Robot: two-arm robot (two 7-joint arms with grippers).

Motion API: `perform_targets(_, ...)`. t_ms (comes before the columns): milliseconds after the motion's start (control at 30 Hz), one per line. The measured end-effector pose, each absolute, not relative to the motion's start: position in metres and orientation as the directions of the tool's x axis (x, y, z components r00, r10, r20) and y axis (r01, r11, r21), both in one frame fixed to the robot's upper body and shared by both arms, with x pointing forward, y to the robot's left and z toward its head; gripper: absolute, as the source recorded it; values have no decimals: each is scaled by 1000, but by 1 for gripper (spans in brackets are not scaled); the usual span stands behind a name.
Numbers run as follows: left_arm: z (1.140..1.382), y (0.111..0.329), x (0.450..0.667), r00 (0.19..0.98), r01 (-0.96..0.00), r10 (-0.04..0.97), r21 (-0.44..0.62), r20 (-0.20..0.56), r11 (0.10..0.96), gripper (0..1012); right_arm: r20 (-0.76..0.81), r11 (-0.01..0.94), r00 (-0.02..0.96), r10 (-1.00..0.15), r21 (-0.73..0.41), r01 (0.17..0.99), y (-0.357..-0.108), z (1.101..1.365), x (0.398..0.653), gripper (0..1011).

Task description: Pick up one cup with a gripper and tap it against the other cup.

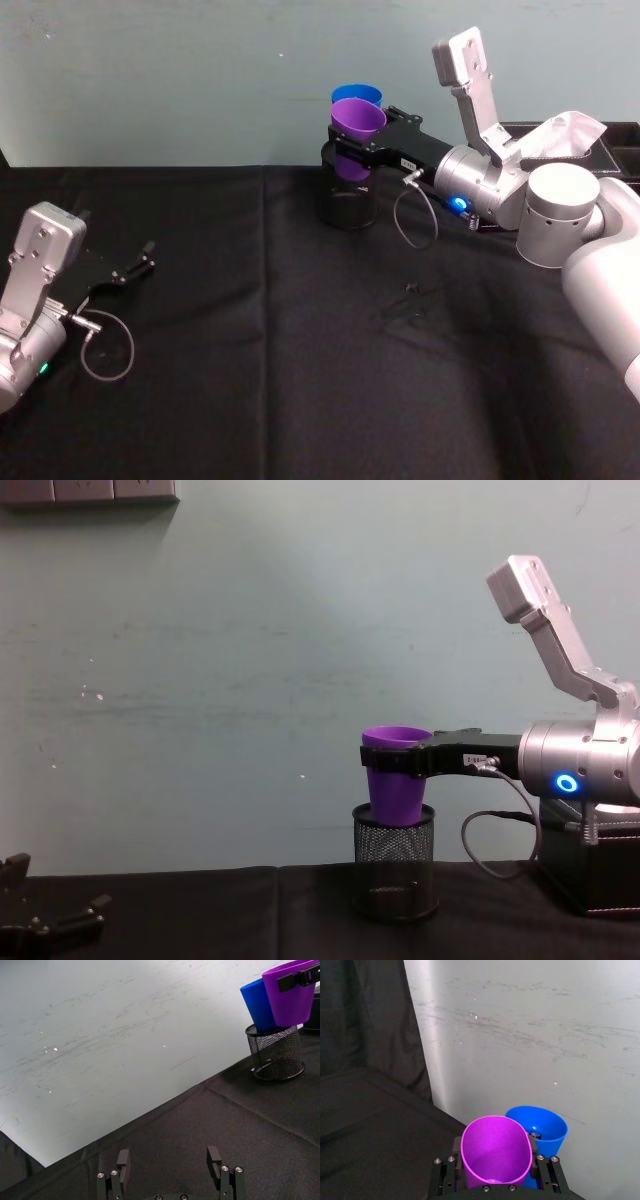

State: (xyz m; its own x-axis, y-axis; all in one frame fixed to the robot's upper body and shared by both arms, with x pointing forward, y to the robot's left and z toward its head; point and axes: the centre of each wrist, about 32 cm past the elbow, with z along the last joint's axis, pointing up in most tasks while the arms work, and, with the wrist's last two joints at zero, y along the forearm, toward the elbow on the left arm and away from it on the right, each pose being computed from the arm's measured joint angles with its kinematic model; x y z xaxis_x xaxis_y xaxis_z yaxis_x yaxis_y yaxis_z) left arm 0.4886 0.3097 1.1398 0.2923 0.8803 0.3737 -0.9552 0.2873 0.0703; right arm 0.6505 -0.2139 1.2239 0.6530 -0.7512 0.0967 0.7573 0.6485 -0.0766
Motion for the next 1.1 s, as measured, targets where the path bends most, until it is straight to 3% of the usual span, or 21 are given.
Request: perform_targets(1100, 1140, 310, 489, 292, -955, 880, 70, 374, 287, 1000, 98, 646, 651, -753, -76, 759, -214, 1224, 651, 723)
